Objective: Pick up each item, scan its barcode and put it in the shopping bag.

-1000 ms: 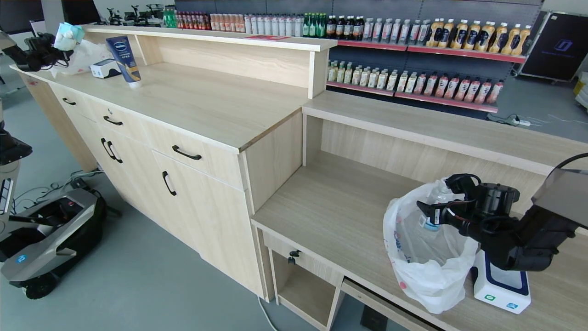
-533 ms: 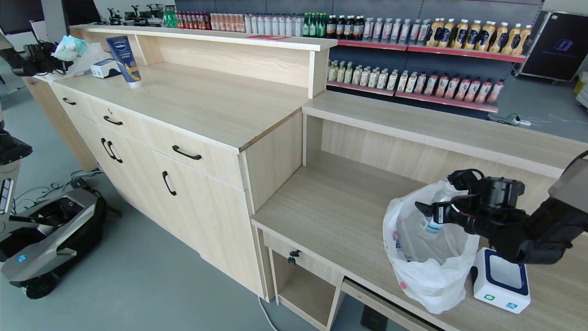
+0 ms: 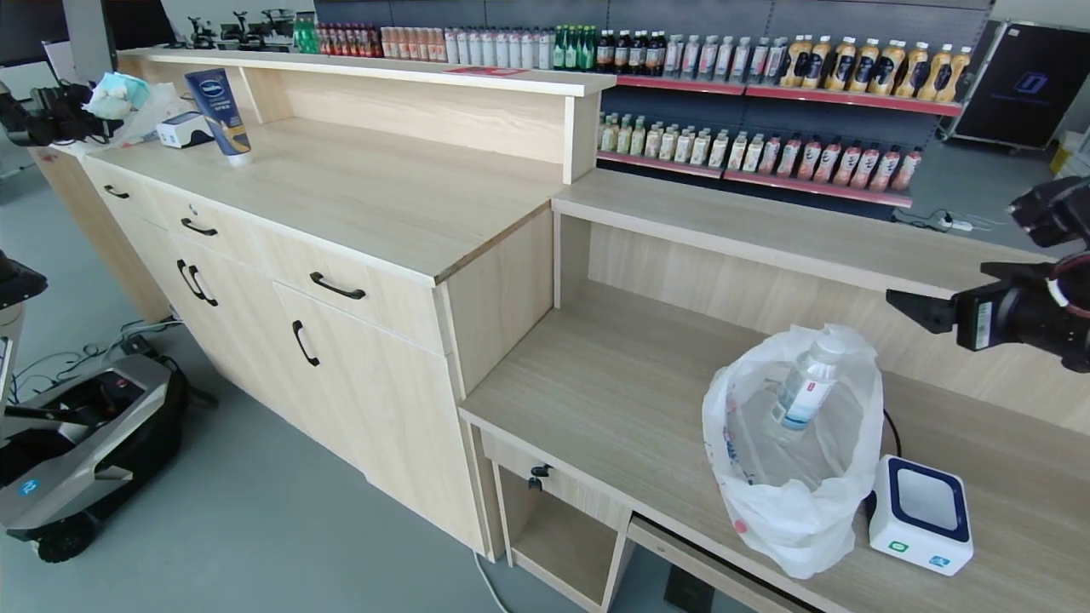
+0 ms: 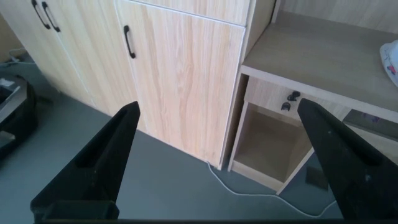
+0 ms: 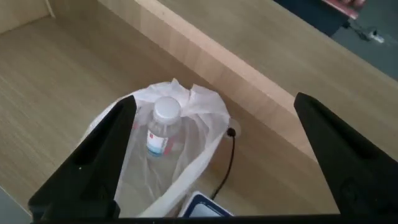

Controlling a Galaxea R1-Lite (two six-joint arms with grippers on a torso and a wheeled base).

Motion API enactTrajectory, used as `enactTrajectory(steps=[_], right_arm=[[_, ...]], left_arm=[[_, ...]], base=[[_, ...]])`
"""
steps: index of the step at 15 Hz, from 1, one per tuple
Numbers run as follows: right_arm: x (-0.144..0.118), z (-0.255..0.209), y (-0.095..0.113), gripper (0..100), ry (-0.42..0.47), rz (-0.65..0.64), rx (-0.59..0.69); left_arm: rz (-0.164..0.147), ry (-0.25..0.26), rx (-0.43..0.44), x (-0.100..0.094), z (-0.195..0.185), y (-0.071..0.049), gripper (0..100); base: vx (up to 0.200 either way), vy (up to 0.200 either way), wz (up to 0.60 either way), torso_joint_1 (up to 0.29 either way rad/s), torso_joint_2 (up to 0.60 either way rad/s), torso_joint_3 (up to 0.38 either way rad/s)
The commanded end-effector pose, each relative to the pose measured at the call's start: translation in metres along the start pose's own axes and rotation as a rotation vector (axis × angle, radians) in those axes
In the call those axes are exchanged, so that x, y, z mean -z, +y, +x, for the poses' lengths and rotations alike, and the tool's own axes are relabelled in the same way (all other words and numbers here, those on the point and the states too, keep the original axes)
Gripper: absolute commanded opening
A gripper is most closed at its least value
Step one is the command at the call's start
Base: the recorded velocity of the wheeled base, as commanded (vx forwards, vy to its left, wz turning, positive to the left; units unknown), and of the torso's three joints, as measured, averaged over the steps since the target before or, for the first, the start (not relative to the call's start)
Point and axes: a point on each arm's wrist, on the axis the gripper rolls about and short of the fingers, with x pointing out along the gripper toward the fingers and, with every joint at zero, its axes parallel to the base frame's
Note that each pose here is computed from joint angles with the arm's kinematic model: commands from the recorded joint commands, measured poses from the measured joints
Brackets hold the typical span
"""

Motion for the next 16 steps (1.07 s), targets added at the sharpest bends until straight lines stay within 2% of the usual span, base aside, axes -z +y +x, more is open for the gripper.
enactTrajectory(steps=[1,2,4,5,7,9,12,16], right_arm=[[-0.014,-0.091,-0.012,100,-0.055,-0.082,0.125],[-0.002,-0.111,-0.017,100,0.049,-0.051,0.196],[0.013,-0.135,-0.018,100,0.188,0.003,0.275],[0.026,-0.154,-0.016,100,0.324,0.073,0.332],[0.043,-0.167,-0.013,100,0.457,0.156,0.38],[0.053,-0.159,-0.023,100,0.495,0.196,0.409],[0.083,-0.119,-0.053,100,0.508,0.23,0.418],[0.131,-0.082,-0.075,100,0.499,0.213,0.434]], left_arm=[[0.0,0.001,0.001,0.0,0.0,0.0,100],[0.0,0.001,0.001,0.0,0.0,0.0,100],[0.0,0.001,0.001,0.0,0.0,0.0,100],[0.0,0.001,0.001,0.0,0.0,0.0,100],[0.0,0.001,0.001,0.0,0.0,0.0,100],[0.0,0.001,0.001,0.0,0.0,0.0,100],[0.0,0.001,0.001,0.0,0.0,0.0,100],[0.0,0.001,0.001,0.0,0.0,0.0,100]], base=[[0.0,0.0,-0.6,-0.007,0.0,0.017],[0.0,0.0,-0.6,0.007,0.0,0.012],[0.0,0.0,-0.6,0.005,0.0,0.0],[0.0,0.0,-0.6,0.002,0.0,0.012],[0.0,0.0,-0.6,0.0,0.0,0.007],[0.0,0.0,-0.6,0.0,0.01,0.0],[0.0,0.0,0.0,0.0,0.0,0.0],[0.0,0.0,0.0,0.0,0.0,0.0]])
